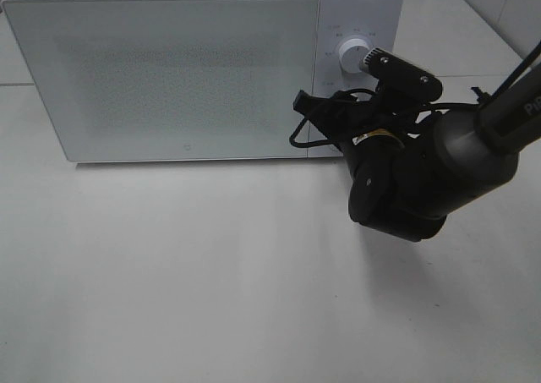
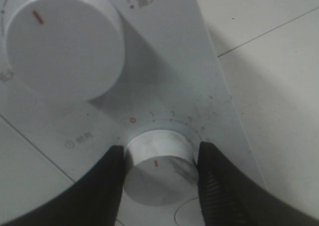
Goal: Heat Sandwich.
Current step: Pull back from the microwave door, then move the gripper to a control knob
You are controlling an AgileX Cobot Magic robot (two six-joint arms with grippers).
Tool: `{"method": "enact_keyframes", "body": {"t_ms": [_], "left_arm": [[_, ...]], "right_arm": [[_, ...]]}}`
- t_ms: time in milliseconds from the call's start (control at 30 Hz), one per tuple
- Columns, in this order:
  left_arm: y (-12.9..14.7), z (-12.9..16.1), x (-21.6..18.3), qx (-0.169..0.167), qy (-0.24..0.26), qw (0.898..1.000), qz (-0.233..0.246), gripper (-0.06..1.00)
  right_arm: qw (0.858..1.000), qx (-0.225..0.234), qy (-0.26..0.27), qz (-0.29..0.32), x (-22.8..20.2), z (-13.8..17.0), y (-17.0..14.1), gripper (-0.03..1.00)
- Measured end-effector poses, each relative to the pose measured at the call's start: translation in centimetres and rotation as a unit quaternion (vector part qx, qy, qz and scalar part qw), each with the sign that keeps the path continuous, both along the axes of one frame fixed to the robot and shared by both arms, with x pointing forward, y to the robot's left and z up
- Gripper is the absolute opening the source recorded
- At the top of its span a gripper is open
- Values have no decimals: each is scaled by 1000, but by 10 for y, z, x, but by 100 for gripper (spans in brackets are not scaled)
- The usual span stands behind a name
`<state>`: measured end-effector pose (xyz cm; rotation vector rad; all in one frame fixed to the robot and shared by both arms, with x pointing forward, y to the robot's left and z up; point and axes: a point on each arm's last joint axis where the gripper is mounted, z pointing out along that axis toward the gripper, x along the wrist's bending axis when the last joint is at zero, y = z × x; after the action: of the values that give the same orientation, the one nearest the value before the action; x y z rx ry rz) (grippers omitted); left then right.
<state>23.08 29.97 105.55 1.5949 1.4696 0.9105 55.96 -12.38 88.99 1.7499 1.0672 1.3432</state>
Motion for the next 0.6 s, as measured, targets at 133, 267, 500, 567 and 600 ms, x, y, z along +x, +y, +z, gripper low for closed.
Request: {"method": "enact_keyframes", "body": {"t_ms": [133, 267, 500, 567, 600], "left_arm": [[0, 0, 0, 0, 0, 1000, 0, 96], [0, 0, 0, 0, 0, 1000, 0, 96], [0, 0, 0, 0, 0, 1000, 0, 96], [0, 0, 0, 0, 0, 1000, 0, 96], [0, 0, 0, 0, 0, 1000, 0, 96]], "right_arm": [[997, 79, -7, -19, 0, -1, -1, 44], [988, 147, -10, -34, 0, -1, -1, 44], [967, 247, -15, -55, 0, -1, -2, 44], [962, 266, -15, -60, 0, -1, -2, 44], [959, 276, -16, -62, 0, -1, -2, 44]]}}
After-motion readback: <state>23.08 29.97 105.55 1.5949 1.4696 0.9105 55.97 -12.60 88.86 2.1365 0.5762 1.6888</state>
